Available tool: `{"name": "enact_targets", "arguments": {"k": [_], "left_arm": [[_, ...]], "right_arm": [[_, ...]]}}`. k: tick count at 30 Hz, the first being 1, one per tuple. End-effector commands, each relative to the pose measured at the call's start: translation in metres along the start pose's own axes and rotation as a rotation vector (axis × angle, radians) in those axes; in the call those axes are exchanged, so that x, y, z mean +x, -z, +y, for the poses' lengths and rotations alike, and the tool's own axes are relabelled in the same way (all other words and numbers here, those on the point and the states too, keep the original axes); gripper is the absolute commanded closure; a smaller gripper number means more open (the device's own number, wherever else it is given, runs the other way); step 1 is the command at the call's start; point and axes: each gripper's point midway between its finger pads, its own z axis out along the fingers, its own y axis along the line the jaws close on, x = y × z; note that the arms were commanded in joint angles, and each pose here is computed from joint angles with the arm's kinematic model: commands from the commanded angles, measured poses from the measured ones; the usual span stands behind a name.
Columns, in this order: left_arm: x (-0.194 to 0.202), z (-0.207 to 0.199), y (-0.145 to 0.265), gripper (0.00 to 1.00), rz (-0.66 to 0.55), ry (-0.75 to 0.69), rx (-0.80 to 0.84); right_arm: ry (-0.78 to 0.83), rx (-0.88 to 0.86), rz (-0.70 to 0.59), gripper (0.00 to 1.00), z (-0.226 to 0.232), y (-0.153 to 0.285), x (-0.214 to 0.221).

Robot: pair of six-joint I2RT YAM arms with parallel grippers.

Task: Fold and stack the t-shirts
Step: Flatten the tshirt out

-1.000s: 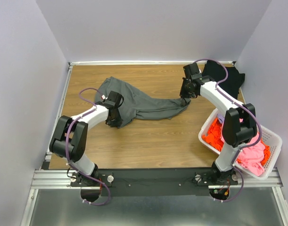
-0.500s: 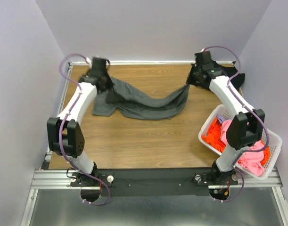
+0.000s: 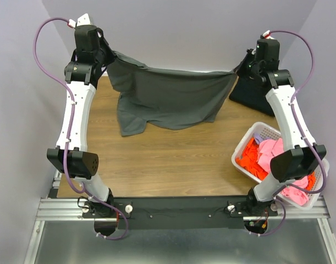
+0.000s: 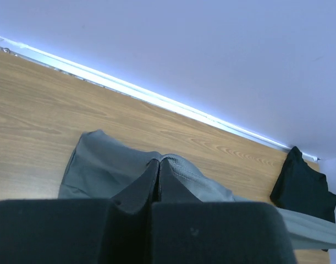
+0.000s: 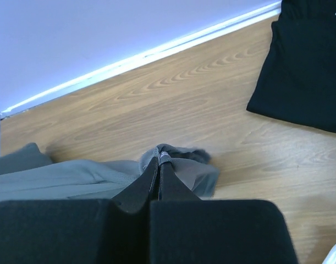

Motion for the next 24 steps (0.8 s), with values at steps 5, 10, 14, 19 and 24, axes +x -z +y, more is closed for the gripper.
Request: {"name": "enact_targets", "arguments": {"k": [5, 10, 14, 19, 24], "left_arm": [[-0.056, -0.031, 0.045, 1.00, -0.177, -0.079, 0.136], [-0.106, -0.041, 0.101, 1.00, -0.385, -0.114, 0.167], [-0.144, -0.043, 0.170, 1.00, -0.576, -0.127, 0.188], [-0.165, -0.045, 0.223, 1.00, -0.734, -0.159, 0.217], [-0.159, -0.054, 0.206, 1.00, -0.707, -0.202, 0.258]], "right_arm": [[0.072, -0.065, -0.129, 0.99, 0.016, 0.061, -0.045], [0.115, -0.120, -0.261, 0.99, 0.029, 0.109, -0.080], [0.122, -0.154, -0.421, 0.99, 0.038, 0.159, -0.116], [0.105, -0.173, -0.561, 0.99, 0.043, 0.197, -0.145], [0.093, -0.122, -0.532, 0.99, 0.036, 0.164, -0.142]]}}
